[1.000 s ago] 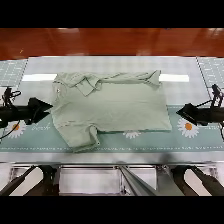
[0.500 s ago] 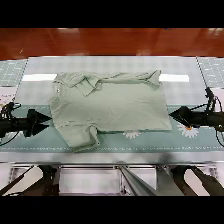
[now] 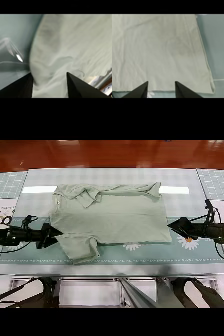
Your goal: Fold the shirts.
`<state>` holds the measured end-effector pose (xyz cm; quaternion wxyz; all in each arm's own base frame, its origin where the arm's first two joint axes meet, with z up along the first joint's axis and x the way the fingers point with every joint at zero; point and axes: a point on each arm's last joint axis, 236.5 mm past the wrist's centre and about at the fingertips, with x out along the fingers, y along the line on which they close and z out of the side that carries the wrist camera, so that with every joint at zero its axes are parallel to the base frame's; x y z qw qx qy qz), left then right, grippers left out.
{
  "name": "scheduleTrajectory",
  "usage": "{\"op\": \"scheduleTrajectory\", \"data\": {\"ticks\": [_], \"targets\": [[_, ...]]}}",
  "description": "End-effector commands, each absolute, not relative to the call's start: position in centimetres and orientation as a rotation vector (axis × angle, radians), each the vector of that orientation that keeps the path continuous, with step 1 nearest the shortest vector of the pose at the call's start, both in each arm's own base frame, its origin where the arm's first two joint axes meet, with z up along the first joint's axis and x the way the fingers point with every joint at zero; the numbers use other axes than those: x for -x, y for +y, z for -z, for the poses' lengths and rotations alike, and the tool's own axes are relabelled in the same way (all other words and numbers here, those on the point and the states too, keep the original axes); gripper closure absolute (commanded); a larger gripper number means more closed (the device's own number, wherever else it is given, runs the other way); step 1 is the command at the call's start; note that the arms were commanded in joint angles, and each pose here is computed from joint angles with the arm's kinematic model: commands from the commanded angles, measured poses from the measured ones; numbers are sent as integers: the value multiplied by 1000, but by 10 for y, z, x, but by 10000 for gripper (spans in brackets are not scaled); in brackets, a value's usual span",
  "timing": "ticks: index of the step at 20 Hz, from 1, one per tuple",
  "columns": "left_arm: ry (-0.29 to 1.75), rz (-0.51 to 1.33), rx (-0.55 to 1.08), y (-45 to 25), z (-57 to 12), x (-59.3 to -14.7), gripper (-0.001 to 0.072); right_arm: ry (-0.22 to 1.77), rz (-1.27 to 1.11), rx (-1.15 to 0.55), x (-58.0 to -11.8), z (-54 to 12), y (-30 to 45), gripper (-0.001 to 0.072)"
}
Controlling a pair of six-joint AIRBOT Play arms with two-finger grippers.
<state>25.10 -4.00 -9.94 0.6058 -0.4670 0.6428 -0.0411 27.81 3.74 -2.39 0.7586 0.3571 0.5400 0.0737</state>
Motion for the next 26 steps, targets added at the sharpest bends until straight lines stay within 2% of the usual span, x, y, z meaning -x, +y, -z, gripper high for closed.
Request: {"op": "scheduleTrajectory", "data": {"ticks": [1,2,3,7,13,18,23,24,25,26], "targets": [[1486,163,1020,-65,105,-263,268,1151,-159,-785,-283,20,35,304],[1483,200,979,-69,103,-265,622,1139,-145,-773,-286,18,28,304],[1484,223,964,-72,100,-266,692,1132,-98,-763,-285,21,11,304],[1478,241,957,-72,94,-269,692,1241,163,-827,-238,59,-45,304],[1476,238,956,-71,94,-270,691,1341,132,-977,-219,84,-20,304],[1475,241,953,-71,95,-270,691,1378,20,-1123,-230,98,3,304],[1472,237,952,-71,95,-271,691,1373,-88,-1150,-263,107,38,304],[1472,237,952,-71,95,-271,691,1352,-100,-1127,-277,105,43,316],[1471,237,952,-71,95,-271,691,1333,-115,-1089,-289,102,48,375],[1471,237,951,-70,95,-271,691,1317,-135,-1045,-300,96,51,554]]}}
